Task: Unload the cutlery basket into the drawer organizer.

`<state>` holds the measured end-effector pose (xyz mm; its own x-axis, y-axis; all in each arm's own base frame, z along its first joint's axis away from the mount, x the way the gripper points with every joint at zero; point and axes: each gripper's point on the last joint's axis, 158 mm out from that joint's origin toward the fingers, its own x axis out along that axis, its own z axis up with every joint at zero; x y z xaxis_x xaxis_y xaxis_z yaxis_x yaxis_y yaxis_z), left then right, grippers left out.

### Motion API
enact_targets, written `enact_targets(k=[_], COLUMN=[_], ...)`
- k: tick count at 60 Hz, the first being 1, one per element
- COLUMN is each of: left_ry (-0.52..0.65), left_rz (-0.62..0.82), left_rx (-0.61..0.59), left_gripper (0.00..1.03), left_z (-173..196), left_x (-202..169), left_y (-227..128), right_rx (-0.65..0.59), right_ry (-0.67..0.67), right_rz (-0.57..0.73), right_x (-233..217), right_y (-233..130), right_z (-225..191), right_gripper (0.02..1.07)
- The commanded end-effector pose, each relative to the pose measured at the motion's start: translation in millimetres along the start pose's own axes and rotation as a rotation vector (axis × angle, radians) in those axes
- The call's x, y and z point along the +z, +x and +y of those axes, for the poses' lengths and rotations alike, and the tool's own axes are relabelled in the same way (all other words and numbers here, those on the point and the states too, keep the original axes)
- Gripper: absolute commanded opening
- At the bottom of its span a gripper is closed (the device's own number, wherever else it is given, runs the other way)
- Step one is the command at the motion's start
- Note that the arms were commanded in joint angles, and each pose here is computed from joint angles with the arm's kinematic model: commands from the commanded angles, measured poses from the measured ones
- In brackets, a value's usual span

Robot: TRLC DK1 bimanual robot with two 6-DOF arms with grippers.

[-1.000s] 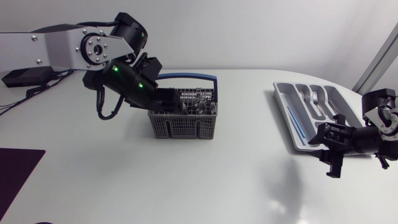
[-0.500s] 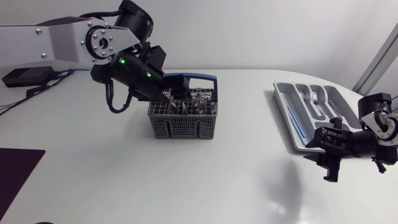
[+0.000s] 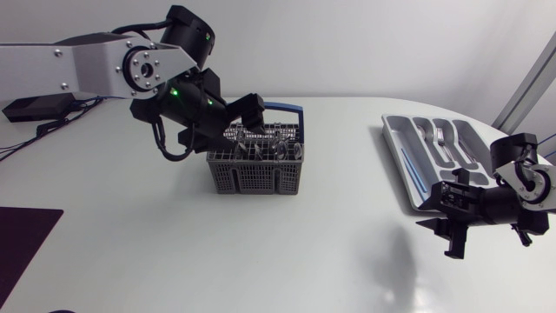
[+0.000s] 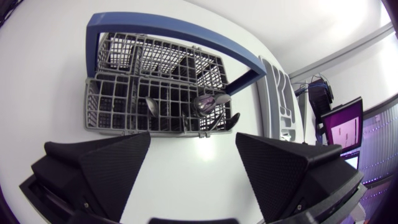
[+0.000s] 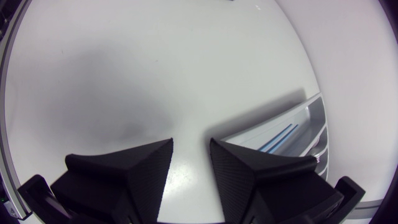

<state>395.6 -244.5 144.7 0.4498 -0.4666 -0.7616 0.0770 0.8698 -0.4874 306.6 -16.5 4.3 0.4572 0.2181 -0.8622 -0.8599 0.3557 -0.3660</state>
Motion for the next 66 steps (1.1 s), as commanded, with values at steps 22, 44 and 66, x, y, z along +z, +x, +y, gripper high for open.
enact_targets(k=[22, 44, 66], left_ry=[-0.232, -0.315, -0.376], left_rz=[0.019, 0.024, 0.025], left_rx=[0.037, 0.049, 0.066], left_gripper=[0.94, 0.91, 0.82], left_z=[14, 17, 27], left_x=[4, 10, 13], left_y=[16, 29, 35], right_rx=[0.023, 0.023, 0.021], right_ry=[0.023, 0.046, 0.009], right_rz=[-0.019, -0.084, -0.146], right_x=[8, 45, 85], right_y=[5, -2, -12], right_z=[20, 41, 66], right_gripper=[0.49, 0.49, 0.49])
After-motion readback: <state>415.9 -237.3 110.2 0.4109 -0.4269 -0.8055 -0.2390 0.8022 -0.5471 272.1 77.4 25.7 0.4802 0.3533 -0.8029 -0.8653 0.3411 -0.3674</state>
